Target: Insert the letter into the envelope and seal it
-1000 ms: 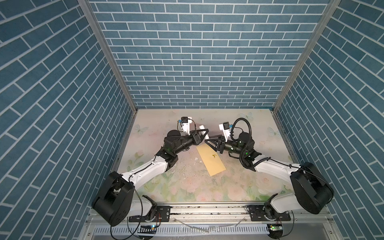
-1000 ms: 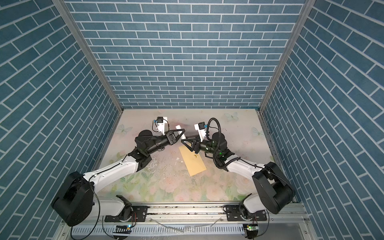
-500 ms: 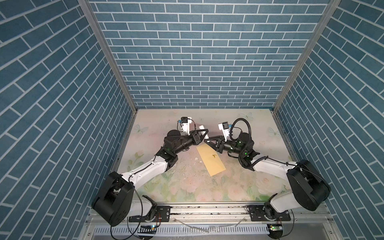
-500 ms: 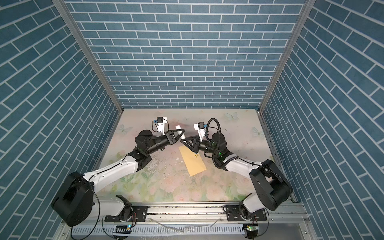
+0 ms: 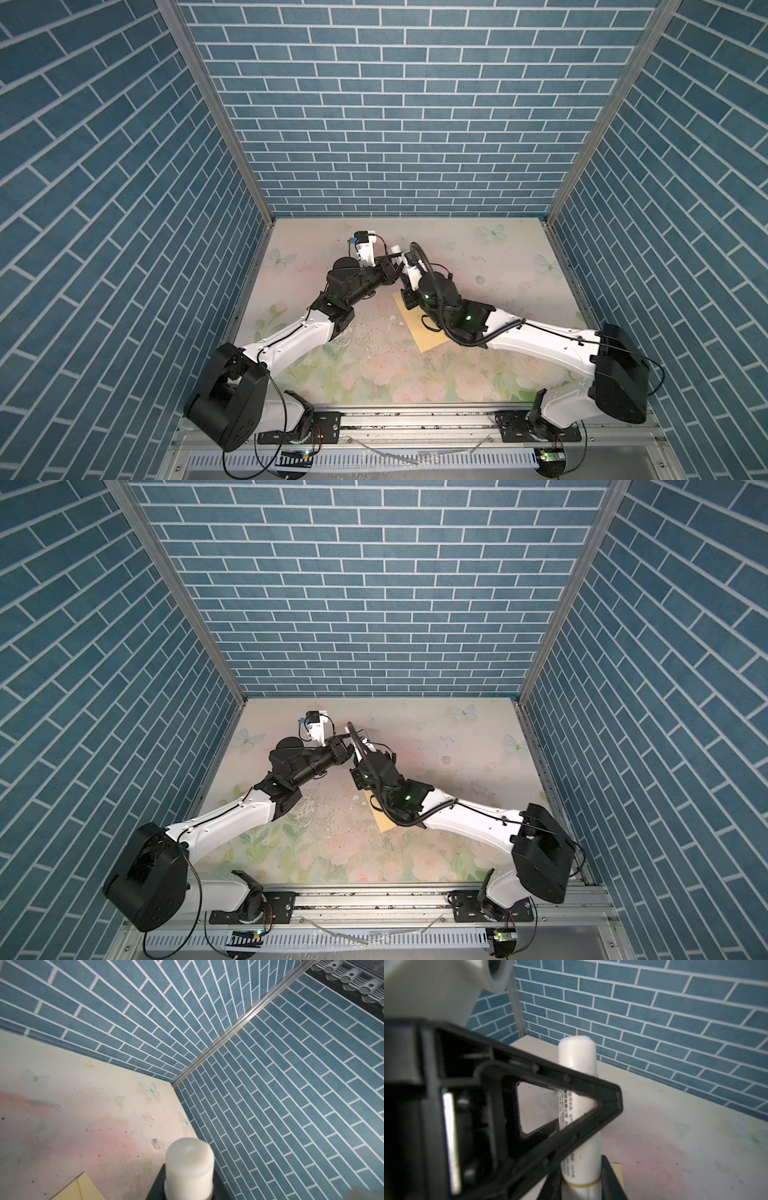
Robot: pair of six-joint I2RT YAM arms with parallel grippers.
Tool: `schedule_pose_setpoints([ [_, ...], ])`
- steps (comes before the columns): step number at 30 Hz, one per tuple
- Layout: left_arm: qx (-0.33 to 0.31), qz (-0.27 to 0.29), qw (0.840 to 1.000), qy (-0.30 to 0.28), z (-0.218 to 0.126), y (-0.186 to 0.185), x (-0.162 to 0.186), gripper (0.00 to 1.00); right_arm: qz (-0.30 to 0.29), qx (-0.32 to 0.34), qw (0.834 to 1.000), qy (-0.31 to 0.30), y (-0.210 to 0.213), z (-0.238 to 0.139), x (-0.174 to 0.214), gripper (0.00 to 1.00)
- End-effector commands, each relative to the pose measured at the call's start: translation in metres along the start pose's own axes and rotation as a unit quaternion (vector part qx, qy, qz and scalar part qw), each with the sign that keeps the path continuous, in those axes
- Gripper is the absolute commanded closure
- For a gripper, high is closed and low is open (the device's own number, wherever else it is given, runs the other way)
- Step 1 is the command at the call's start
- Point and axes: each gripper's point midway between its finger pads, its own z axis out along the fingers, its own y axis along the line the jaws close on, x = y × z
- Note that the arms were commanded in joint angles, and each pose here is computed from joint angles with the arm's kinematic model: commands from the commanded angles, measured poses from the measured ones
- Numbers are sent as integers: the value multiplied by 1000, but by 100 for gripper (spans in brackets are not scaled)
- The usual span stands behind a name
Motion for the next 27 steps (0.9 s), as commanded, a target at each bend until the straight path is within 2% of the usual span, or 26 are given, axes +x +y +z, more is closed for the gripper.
schedule_pose_setpoints([
  [1,45,8,998,41,1,-24,17,100,-131,180,975,26,-46,6,-1,100],
  [4,46,7,998,41,2,-24,17,100,-140,174,975,23,-38,6,0,100],
  [8,45,7,998,40,2,-24,16,100,-112,130,985,10,-32,2,1,98],
  [10,47,7,998,39,1,-25,16,100,-87,75,993,6,-25,-1,4,90],
  [13,58,6,998,40,1,-32,13,100,-24,-54,998,3,-10,-10,9,64],
  [15,65,4,997,41,1,-36,12,100,29,-141,990,-1,-2,-18,10,50],
  [17,74,3,996,41,1,-40,11,100,87,-210,974,-10,-3,-26,10,42],
  [20,80,3,996,44,1,-44,10,100,150,-280,948,-26,-8,-37,8,33],
  [24,84,4,995,45,0,-47,10,100,203,-345,916,-33,-11,-45,8,34],
  [27,86,4,995,46,1,-48,10,100,236,-376,895,-43,-14,-45,6,43],
])
